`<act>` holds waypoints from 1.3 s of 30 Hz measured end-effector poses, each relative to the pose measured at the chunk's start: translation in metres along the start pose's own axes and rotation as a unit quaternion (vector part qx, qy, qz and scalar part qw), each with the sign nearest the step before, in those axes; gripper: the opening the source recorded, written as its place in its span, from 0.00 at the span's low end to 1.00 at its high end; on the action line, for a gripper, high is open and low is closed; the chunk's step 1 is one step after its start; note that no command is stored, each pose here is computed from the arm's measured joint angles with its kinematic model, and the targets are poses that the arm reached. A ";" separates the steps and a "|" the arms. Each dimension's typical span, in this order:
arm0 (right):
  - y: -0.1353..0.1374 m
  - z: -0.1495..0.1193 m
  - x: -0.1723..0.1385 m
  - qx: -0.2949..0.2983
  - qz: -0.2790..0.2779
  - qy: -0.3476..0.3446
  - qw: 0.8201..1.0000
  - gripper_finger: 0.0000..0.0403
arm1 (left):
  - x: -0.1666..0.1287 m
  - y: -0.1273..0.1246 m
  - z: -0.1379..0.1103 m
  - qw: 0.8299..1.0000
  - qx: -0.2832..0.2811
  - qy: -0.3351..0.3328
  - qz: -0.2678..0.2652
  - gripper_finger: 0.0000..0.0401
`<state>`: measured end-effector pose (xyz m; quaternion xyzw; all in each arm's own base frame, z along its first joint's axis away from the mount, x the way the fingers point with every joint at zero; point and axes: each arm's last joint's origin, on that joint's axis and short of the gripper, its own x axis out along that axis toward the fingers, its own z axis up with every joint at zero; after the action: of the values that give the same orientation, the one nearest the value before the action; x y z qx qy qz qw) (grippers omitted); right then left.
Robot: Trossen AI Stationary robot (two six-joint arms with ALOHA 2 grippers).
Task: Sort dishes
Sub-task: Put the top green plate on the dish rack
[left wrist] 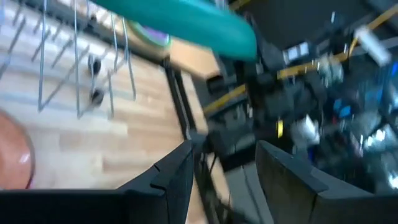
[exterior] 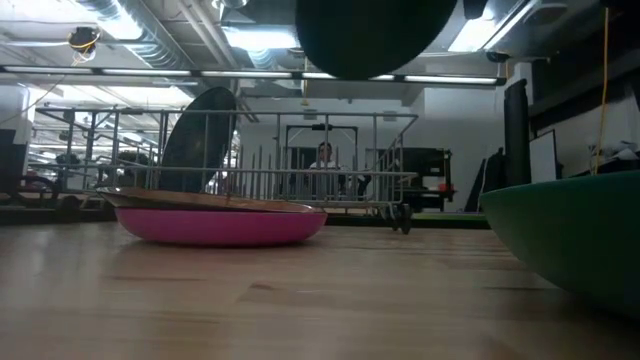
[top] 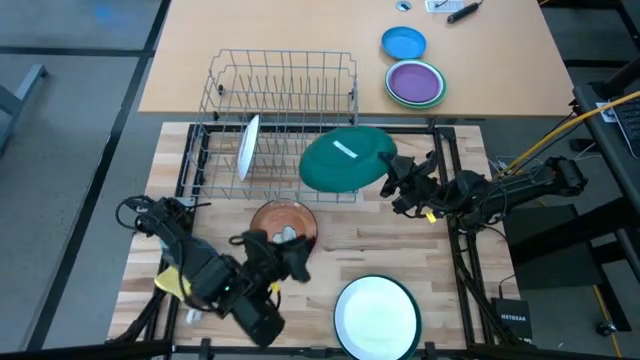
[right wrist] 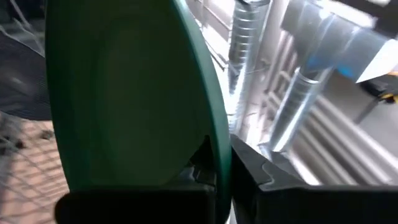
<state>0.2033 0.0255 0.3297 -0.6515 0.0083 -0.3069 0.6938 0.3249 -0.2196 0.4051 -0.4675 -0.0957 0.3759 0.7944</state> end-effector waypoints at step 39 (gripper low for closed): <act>-0.034 -0.006 -0.005 -0.076 -0.170 -0.001 0.982 0.05 | 0.102 -0.003 0.048 0.970 -0.088 -0.226 0.016 0.40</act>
<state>0.1827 0.0240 0.3575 -0.6947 -0.0803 -0.4183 0.5796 0.3735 -0.1183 0.4131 -0.4400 -0.2982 0.4748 0.7015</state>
